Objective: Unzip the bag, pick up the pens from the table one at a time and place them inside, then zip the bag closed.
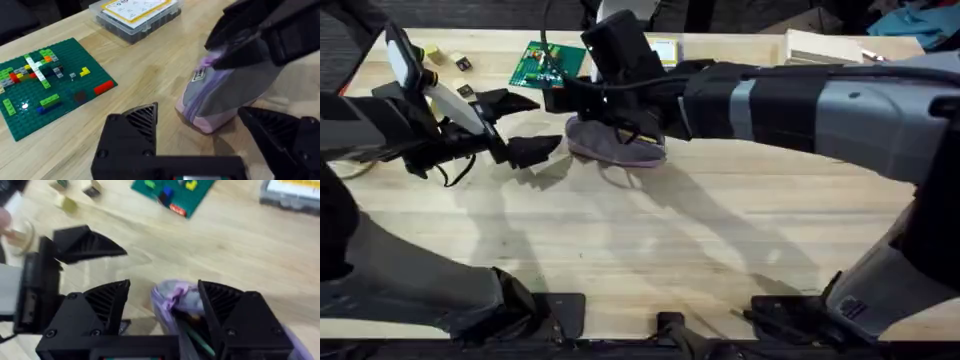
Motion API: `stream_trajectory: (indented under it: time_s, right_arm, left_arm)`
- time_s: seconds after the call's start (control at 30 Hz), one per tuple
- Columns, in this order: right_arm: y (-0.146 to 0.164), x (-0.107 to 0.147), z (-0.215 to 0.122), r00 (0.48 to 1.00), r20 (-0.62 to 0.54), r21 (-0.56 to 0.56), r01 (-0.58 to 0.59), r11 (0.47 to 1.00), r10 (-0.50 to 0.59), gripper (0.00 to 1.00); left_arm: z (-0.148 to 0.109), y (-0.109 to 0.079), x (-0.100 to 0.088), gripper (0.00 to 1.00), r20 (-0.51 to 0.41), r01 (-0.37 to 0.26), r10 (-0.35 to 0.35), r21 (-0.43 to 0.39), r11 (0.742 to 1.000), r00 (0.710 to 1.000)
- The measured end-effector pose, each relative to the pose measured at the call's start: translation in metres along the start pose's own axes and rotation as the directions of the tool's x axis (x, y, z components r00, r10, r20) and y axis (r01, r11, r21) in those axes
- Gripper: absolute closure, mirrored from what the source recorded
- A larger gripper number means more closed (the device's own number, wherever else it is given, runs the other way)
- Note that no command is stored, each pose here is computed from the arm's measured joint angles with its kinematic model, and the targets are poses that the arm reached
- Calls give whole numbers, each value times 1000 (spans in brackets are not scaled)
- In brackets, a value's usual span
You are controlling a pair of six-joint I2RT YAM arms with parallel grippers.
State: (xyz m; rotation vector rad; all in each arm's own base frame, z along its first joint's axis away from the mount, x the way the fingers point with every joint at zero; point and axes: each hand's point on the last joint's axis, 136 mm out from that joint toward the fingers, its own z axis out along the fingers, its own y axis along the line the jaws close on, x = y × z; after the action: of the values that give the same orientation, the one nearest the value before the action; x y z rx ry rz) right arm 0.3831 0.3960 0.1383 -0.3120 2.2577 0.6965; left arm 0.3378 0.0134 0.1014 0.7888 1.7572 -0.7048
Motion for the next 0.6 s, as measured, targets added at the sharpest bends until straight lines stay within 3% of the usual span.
stream_trajectory:
  time_s: [0.27,0.47,0.6]
  right_arm:
    - [5,-6,0,1000,30,-13,6,1000,-5,137]
    - [-15,14,3,999,-39,88,24,996,-21,119]
    - [-20,20,10,998,-49,107,30,994,-25,169]
  left_arm:
    - [0,0,0,8,0,0,0,0,1000,1000]
    - [0,0,0,8,0,0,0,0,1000,1000]
    - [0,0,0,8,0,0,0,0,1000,1000]
